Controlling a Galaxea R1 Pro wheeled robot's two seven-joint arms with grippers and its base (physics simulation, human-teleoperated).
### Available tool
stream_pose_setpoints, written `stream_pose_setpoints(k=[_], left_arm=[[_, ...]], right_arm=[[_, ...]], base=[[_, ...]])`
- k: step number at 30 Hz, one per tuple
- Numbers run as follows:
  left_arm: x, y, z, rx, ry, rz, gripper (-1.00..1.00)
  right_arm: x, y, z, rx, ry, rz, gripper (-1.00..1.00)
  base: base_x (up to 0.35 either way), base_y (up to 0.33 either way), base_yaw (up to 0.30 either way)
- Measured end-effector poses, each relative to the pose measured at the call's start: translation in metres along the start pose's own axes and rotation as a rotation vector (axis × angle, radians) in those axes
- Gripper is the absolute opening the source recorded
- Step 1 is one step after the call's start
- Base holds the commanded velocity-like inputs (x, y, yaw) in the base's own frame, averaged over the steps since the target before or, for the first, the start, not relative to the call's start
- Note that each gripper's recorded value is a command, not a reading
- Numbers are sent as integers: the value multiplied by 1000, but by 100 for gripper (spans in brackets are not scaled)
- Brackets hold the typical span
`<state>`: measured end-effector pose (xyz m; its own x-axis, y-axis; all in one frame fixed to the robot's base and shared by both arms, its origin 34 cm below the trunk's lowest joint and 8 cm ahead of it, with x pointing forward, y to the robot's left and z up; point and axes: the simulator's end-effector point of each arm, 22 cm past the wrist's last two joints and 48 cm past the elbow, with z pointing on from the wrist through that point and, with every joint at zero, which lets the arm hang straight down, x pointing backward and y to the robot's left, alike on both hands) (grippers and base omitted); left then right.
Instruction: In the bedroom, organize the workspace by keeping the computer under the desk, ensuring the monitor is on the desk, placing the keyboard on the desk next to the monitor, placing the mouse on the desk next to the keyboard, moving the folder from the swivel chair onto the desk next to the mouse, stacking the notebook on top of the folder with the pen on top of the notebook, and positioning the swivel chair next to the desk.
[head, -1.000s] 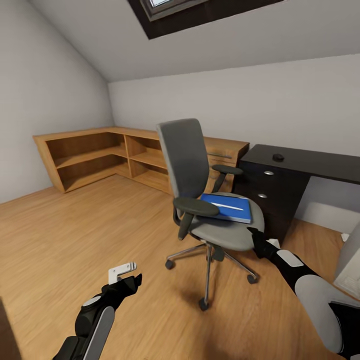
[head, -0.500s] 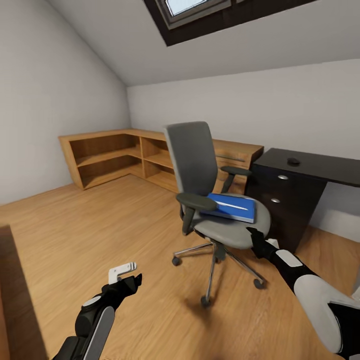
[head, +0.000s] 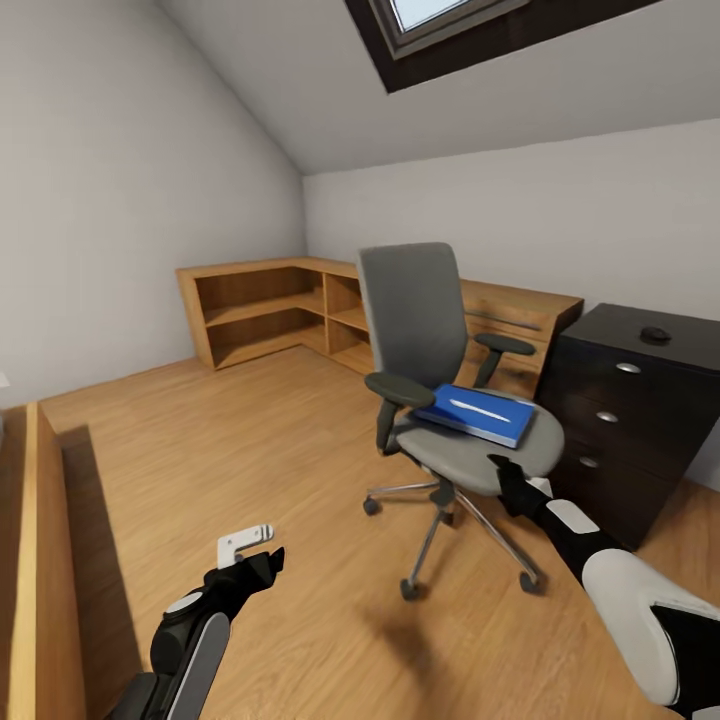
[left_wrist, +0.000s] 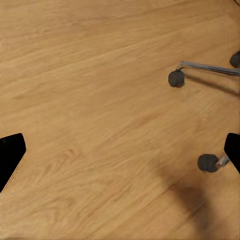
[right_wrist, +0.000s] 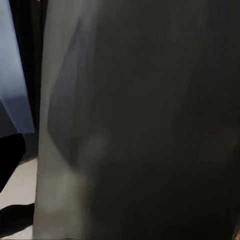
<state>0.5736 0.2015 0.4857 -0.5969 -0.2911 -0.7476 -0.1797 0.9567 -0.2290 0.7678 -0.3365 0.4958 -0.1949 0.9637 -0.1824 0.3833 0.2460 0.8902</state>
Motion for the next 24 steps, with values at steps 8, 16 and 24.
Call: stream_pose_setpoints(k=[8,16,24], left_arm=[[0,0,0,1,0,0,100],[0,-1,0,2,-1,0,100],[0,-1,0,1,-1,0,100]], right_arm=[[1,-1,0,1,3,-4,100],[2,2,0,-7,5,-1,100],[2,2,0,-5,4,-3,100]], base=[[0,0,268],[61,0,46],[296,0,1]])
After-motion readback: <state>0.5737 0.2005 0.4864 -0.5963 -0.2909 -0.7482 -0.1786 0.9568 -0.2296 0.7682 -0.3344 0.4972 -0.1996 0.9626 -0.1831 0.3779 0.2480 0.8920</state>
